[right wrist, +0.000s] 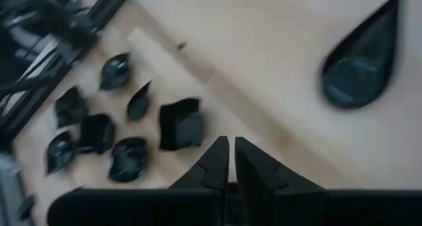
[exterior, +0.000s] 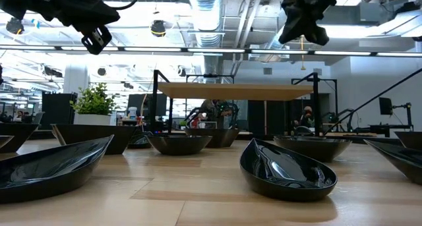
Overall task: Pick & Place Mini shaped plates
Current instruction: Stack the black drop shaped plate on top of the black drop shaped plate on the shelf
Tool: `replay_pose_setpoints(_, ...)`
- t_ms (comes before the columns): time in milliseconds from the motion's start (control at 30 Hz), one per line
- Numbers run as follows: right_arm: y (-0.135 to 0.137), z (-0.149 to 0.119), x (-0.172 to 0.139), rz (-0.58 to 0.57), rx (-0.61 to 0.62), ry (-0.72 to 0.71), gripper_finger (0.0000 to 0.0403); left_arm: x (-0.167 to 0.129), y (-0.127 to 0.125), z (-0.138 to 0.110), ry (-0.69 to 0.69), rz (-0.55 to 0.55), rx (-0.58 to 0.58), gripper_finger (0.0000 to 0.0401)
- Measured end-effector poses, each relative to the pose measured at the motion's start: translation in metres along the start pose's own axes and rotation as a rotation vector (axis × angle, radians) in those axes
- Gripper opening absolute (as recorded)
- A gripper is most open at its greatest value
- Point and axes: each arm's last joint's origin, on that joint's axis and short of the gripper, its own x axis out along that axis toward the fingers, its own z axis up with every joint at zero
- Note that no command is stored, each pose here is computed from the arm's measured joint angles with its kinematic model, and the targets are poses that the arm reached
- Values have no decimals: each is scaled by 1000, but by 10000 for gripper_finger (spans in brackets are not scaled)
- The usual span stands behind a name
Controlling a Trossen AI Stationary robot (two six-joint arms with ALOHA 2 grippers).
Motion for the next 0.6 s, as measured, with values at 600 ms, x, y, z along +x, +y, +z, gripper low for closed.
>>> replay_pose_setpoints(600, 94, -85, 11, 194, -295, 298, 13, 2, -1, 1, -2, -27, -50, 19)
